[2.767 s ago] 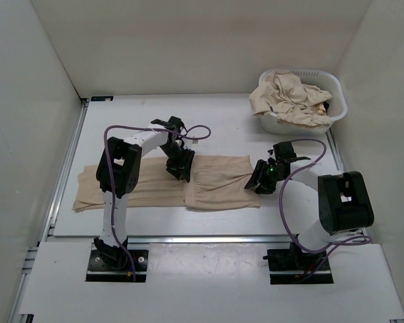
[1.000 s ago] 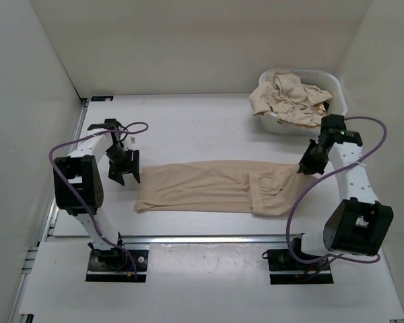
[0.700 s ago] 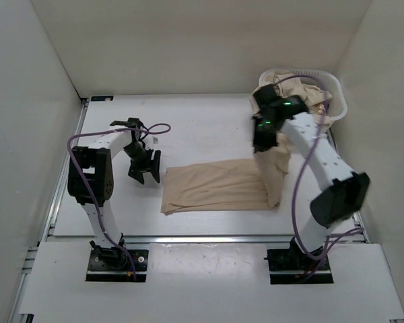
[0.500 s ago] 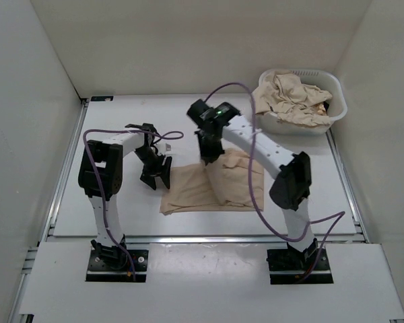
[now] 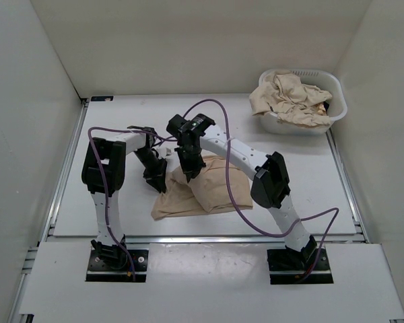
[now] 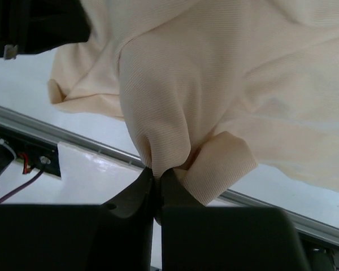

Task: Fold and stack the trousers
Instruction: Fold the trousers

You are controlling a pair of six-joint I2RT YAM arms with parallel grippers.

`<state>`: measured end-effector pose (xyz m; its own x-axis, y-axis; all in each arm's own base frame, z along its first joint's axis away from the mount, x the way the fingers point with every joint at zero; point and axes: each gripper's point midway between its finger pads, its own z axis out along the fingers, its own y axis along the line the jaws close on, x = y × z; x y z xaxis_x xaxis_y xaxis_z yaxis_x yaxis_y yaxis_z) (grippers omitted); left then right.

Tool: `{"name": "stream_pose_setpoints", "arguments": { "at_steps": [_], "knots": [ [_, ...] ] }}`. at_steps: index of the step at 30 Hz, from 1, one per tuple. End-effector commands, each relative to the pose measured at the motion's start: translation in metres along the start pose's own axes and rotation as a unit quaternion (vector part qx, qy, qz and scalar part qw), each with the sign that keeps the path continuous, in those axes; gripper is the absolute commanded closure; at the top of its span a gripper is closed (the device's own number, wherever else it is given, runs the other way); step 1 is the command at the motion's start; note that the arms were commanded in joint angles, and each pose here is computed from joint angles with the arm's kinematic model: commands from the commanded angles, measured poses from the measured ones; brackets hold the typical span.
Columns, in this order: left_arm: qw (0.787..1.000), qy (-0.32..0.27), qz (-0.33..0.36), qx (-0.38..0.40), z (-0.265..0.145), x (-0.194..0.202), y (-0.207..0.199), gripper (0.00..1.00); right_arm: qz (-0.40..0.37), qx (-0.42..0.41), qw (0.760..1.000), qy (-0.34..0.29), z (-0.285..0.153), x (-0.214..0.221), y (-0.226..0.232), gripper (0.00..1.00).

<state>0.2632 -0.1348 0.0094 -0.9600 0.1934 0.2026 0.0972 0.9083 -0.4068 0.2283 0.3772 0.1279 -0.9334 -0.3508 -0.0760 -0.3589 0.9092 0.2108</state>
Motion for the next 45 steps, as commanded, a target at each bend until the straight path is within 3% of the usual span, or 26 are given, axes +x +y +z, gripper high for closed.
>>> {"name": "stream_pose_setpoints", "arguments": {
  "at_steps": [1,3,4,7,10,13,14,15,16,18,19,22,25,28,30,33,36,40,41,42,45],
  "knots": [
    [0.997,-0.042,0.031,-0.052,0.008,-0.026,0.021,0.72,-0.046,-0.056,0.997,0.006,-0.006,0.004,0.029,1.00],
    [0.995,-0.059,0.030,-0.072,-0.002,-0.035,0.028,0.72,-0.075,-0.102,0.992,0.013,-0.008,0.011,0.051,0.97],
    [0.995,-0.060,0.029,-0.078,-0.002,-0.035,0.030,0.65,-0.095,-0.126,0.987,0.008,-0.014,0.009,0.060,0.82],
    [0.990,-0.102,0.011,-0.097,-0.030,-0.048,0.047,0.49,-0.161,-0.169,0.972,0.020,-0.020,0.024,0.090,0.66],
    [0.983,-0.137,-0.008,-0.125,-0.064,-0.054,0.063,0.40,-0.233,-0.168,0.956,-0.061,-0.057,0.016,0.101,0.49],
    [0.973,-0.184,-0.009,-0.138,-0.105,-0.058,0.060,0.34,-0.252,-0.150,0.948,-0.125,-0.075,0.021,0.092,0.48],
    [0.972,-0.188,-0.008,-0.138,-0.115,-0.054,0.055,0.32,-0.240,-0.143,0.950,-0.139,-0.080,0.022,0.086,0.48],
    [0.969,-0.209,0.007,-0.132,-0.131,-0.052,0.041,0.32,-0.225,-0.150,0.946,-0.181,-0.112,0.023,0.076,0.46],
    [0.967,-0.221,0.018,-0.126,-0.141,-0.051,0.029,0.31,-0.194,-0.127,0.957,-0.175,-0.086,0.027,0.054,0.44],
    [0.971,-0.212,0.055,-0.097,-0.144,-0.033,-0.010,0.29,-0.085,-0.111,0.967,-0.215,-0.100,0.021,0.001,0.42],
    [0.973,-0.205,0.070,-0.083,-0.142,-0.026,-0.024,0.28,-0.004,-0.076,0.980,-0.185,-0.064,0.025,-0.056,0.42],
    [0.981,-0.137,0.113,-0.074,-0.100,0.010,-0.050,0.27,0.157,-0.050,0.969,-0.182,-0.049,0.040,-0.136,0.42],
    [0.985,-0.067,0.131,-0.095,-0.055,0.039,-0.045,0.24,0.212,-0.056,0.964,-0.152,-0.017,0.064,-0.171,0.41],
    [0.985,-0.039,0.150,-0.076,-0.031,0.049,-0.057,0.18,0.223,-0.095,0.961,-0.132,0.005,0.075,-0.171,0.39],
    [0.981,-0.044,0.172,-0.071,-0.021,0.048,-0.065,0.13,0.221,-0.099,0.961,-0.132,0.016,0.074,-0.175,0.39],
    [0.967,-0.062,0.231,-0.088,-0.005,0.052,-0.081,0.13,0.239,-0.089,0.960,-0.112,0.034,0.085,-0.186,0.39],
    [0.946,-0.075,0.269,-0.167,0.012,0.057,-0.064,0.14,0.255,-0.085,0.959,-0.094,0.053,0.098,-0.196,0.39],
    [0.925,-0.083,0.284,-0.240,0.030,0.059,-0.034,0.29,0.282,-0.106,0.952,-0.061,0.076,0.112,-0.200,0.66],
    [0.922,-0.094,0.285,-0.246,0.030,0.056,-0.031,0.31,0.281,-0.111,0.951,-0.059,0.075,0.113,-0.198,0.88],
    [0.919,-0.093,0.283,-0.258,0.031,0.061,-0.022,0.31,0.287,-0.110,0.950,-0.056,0.077,0.116,-0.200,0.95],
    [0.915,-0.115,0.285,-0.261,0.022,0.065,-0.020,0.31,0.296,-0.101,0.948,-0.056,0.077,0.125,-0.209,1.00]
  ]
}}
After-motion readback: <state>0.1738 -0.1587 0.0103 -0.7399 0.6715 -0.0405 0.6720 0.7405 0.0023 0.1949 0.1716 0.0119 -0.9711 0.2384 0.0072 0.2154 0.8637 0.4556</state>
